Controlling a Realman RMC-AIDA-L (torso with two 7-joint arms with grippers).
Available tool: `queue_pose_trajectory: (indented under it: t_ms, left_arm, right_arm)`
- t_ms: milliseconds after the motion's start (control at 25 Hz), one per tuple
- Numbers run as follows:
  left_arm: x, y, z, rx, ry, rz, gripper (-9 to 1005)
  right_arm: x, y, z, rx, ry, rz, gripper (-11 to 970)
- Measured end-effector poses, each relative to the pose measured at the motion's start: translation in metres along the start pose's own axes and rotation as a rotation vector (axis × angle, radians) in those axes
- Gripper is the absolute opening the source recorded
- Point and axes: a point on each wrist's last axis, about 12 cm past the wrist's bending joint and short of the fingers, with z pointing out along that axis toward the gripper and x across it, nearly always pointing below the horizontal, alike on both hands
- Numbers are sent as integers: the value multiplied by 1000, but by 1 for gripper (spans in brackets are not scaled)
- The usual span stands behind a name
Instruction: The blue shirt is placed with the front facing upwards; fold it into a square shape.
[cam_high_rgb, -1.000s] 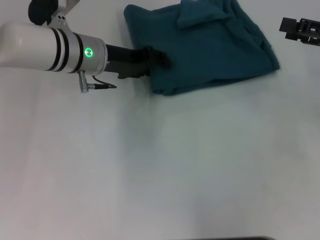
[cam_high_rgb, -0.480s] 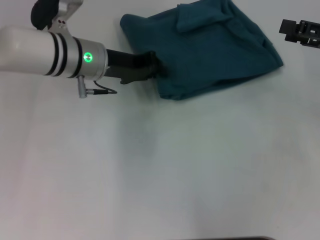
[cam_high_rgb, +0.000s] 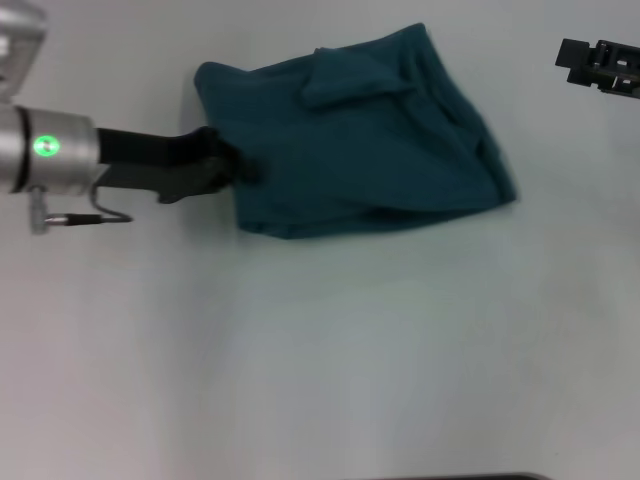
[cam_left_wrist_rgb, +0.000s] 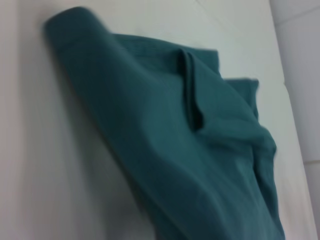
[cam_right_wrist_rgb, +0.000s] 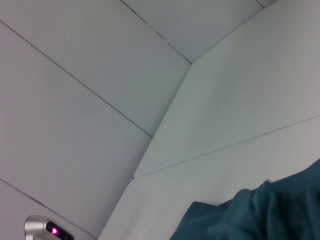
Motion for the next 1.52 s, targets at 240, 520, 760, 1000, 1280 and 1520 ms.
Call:
queue_pose_trajectory:
  t_ms: [240, 520, 760, 1000, 1280, 1520]
  left_arm:
    - [1, 32, -44, -27, -54, -85, 103]
    - [5, 47, -68, -62, -45, -125, 102]
    - [6, 51, -74, -73, -44, -107, 111]
    - [4, 55, -91, -91, -57, -92, 192]
    - [0, 43, -130, 14, -246, -81, 402]
    - [-9, 20, -119, 143, -289, -14, 545]
  right_arm:
    - [0, 0, 0, 0, 0, 1, 867]
    - [-3, 1, 1, -1, 0, -3, 867]
    - [-6, 2, 7, -9, 8, -8, 867]
    - [-7, 2, 11, -8, 17, -5, 867]
    - [-13, -1, 17, 35, 49, -19, 868]
    - [-41, 9, 42, 103, 167, -55, 868]
